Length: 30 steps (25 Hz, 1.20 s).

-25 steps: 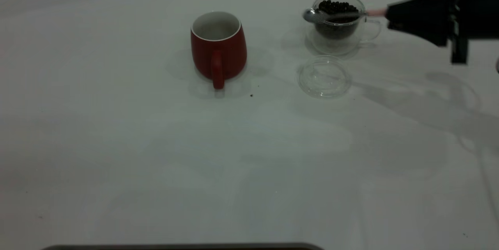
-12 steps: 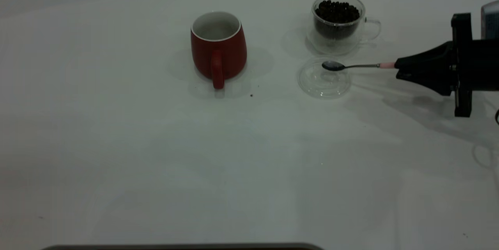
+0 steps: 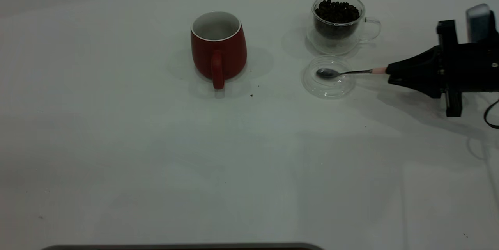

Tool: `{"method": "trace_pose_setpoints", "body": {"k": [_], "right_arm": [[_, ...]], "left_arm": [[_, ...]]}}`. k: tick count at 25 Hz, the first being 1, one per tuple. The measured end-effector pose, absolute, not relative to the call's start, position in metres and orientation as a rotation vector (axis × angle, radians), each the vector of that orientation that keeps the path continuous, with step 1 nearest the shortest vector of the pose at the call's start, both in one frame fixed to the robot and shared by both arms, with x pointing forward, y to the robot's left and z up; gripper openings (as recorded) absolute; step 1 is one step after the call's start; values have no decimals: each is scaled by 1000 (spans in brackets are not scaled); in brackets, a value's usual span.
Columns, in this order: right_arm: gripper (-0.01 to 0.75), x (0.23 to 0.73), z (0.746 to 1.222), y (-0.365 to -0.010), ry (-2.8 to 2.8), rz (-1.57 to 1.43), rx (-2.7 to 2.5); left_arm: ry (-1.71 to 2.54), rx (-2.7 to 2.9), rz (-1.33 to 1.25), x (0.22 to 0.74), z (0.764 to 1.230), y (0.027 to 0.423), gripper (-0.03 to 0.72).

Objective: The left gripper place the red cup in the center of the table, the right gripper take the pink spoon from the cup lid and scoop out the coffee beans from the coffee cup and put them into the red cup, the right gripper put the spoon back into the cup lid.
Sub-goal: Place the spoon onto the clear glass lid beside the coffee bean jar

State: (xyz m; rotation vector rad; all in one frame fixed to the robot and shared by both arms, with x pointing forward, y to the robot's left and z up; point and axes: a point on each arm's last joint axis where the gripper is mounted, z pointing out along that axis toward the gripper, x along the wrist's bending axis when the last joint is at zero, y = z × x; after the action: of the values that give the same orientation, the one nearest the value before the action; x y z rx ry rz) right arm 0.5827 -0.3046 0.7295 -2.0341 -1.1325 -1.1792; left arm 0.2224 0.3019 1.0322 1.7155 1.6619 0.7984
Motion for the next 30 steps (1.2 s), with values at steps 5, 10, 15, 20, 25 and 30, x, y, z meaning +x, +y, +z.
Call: {"method": "trace_pose_setpoints", "body": {"k": [5, 10, 15, 20, 25, 30], "right_arm": [[113, 588, 730, -293, -1169, -1177, -2017], [113, 588, 730, -290, -1178, -1172, -2017], [113, 588, 730, -290, -1177, -1172, -2019], [146, 588, 729, -291, -1190, -1173, -2019], [315, 588, 730, -290, -1184, -1183, -2007], [479, 588, 731, -290, -1189, -1181, -1998]], "left_arm": [[1662, 1716, 798, 222, 1032, 302, 586], [1662, 1716, 798, 222, 1032, 302, 586], [1662, 1716, 798, 222, 1032, 302, 586], [1662, 1716, 798, 222, 1032, 302, 586], [1662, 1716, 798, 222, 1032, 302, 586], [1662, 1716, 798, 222, 1032, 302, 586]]}}
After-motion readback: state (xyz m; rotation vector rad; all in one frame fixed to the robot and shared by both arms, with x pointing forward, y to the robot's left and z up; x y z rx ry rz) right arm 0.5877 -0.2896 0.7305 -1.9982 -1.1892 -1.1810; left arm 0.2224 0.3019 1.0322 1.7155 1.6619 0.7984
